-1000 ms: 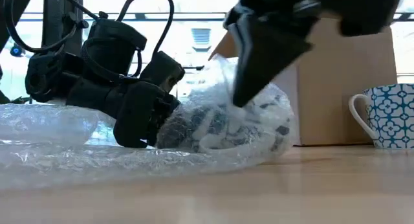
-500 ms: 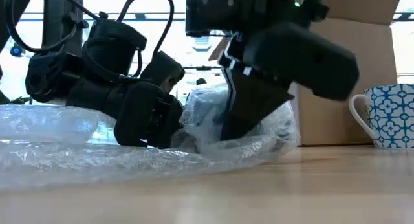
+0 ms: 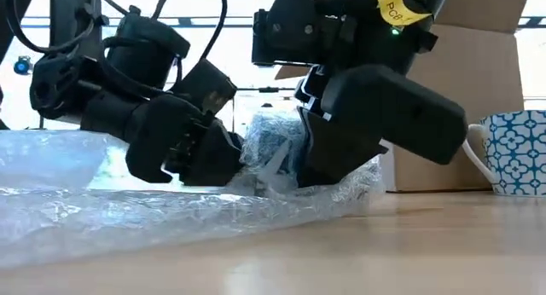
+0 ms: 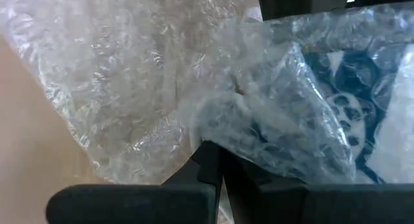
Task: Wrap mug
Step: Wrap the blue mug with the right bubble wrap
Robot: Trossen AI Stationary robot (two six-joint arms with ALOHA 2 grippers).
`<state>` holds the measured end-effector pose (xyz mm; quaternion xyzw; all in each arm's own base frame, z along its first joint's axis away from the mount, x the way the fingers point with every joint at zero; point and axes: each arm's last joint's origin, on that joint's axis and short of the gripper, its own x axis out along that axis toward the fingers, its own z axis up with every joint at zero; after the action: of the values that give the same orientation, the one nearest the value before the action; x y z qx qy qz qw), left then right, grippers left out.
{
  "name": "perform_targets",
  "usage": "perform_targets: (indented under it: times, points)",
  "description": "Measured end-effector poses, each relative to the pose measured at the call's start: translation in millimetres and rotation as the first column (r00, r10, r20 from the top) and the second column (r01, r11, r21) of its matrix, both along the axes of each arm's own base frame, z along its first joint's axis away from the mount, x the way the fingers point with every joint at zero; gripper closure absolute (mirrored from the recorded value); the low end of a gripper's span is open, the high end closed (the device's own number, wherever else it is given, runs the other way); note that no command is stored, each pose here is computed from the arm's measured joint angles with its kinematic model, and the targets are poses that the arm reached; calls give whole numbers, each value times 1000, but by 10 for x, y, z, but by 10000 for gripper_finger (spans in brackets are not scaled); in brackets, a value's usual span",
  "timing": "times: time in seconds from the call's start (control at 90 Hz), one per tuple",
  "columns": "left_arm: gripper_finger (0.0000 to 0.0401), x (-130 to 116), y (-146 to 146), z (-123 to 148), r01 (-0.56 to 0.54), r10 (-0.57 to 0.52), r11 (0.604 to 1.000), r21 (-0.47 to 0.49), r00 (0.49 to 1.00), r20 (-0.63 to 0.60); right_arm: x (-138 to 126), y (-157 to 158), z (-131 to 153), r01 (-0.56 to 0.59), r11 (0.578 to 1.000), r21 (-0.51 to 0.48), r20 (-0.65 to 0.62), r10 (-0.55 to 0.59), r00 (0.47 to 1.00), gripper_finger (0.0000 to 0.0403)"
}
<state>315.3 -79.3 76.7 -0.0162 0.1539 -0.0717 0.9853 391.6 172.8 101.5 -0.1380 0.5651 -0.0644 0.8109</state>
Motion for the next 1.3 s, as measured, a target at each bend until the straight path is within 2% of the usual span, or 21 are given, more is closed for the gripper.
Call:
perform_targets:
  times: [0.1,0.178,0.311,0.389,0.489,0.567,0.7,0.767,0.889,0.944,1.078,1.3]
  points:
    - [290,25,-8,13,0,0,1000,-2,1000,9,9,-36,-10,45,999,24,-1,-45,999,402]
    - [290,44,-13,2,0,0,1000,-3,1000,12,28,-80,-10,106,991,79,-5,-106,994,402]
    - [295,90,-23,-34,-6,6,1000,-9,1000,13,54,-118,9,265,951,161,1,-268,963,402]
    - [300,105,-31,-41,-8,8,1000,-12,1000,8,80,-146,29,393,889,237,-12,-401,916,402]
    - [302,112,-34,-44,-13,13,1000,-28,1000,4,90,-177,49,567,760,318,-44,-585,809,402]
    - [302,111,-35,-47,-14,14,999,-33,1000,1,96,-198,60,656,666,355,-70,-681,729,403]
    - [302,112,-36,-48,-18,17,999,-49,1000,-4,110,-223,64,725,569,389,-83,-762,643,403]
    - [302,113,-36,-48,-18,18,998,-56,1000,-6,116,-243,62,739,547,395,-88,-778,623,403]
    - [303,111,-36,-50,-21,20,998,-63,1000,-9,121,-266,58,737,551,392,-96,-772,628,403]
    - [303,110,-35,-54,-26,25,998,-62,1000,-12,126,-264,78,705,591,391,-92,-737,669,403]
    - [303,102,-35,-72,-38,37,998,-52,999,-34,155,-231,176,595,719,359,-74,-613,786,402]
    - [303,103,-34,-77,-41,39,998,-48,998,-40,160,-191,286,418,864,280,-82,-412,908,402]
